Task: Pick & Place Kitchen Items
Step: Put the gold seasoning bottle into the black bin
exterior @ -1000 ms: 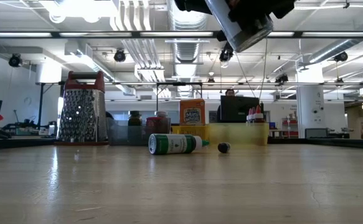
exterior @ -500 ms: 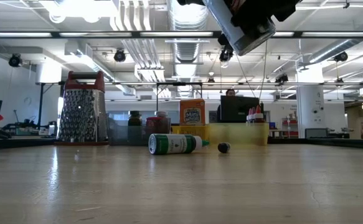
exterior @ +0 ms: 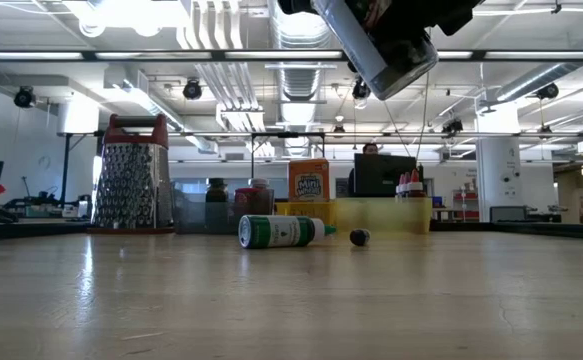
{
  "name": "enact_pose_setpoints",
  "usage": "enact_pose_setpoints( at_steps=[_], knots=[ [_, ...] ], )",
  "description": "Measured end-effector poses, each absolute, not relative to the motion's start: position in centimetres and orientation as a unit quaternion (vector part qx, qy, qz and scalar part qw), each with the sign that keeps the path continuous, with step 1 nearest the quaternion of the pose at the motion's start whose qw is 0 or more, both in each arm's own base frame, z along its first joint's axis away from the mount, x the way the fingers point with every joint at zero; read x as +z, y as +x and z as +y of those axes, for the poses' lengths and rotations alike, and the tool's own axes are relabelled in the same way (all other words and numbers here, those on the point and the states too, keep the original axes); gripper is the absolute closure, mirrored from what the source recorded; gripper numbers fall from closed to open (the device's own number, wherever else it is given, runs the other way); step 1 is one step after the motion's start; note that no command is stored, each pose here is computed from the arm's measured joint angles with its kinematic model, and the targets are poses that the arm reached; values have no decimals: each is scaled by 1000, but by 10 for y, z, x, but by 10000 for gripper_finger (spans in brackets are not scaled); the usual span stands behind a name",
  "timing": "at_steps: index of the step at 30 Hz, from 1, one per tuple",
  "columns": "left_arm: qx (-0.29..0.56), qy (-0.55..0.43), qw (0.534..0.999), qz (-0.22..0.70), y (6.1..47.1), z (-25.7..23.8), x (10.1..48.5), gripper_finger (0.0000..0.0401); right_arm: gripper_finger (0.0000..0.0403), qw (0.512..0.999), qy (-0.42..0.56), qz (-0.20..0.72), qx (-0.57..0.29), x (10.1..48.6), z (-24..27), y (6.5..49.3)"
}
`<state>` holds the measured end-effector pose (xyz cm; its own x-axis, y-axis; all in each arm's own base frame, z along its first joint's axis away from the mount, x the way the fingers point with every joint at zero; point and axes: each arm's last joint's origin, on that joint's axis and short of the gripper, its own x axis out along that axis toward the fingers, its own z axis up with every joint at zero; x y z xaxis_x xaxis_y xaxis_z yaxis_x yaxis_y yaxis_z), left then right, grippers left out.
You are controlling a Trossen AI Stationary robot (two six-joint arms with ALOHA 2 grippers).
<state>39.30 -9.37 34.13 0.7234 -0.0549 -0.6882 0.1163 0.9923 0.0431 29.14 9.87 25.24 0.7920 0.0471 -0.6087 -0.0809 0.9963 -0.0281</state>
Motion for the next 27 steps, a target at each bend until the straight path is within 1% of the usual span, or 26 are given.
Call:
enact_pose_setpoints(
  at_steps=[2,4,9,12,16,18,20,24,27],
  knots=[
    [-46,42,927,370,393,-94,341,116,111,946,-16,321,27,252,97,292],
    [-44,42,925,375,392,-93,341,116,100,945,1,325,16,252,96,292],
    [-29,44,909,414,386,-92,338,116,47,940,0,340,10,250,94,290],
    [5,41,889,456,377,-88,336,116,25,926,-8,377,8,249,91,280],
    [71,47,852,516,364,-78,333,116,20,895,-12,445,-7,249,87,257],
    [101,44,836,538,357,-70,333,116,19,888,-14,460,-13,248,86,246],
    [128,38,824,550,352,-60,335,116,19,892,-8,451,-23,248,85,239],
    [165,14,822,544,346,-33,345,116,19,904,13,425,-41,249,78,224],
    [191,-7,823,536,341,-10,353,115,19,916,27,399,-40,248,72,213]
  ],
)
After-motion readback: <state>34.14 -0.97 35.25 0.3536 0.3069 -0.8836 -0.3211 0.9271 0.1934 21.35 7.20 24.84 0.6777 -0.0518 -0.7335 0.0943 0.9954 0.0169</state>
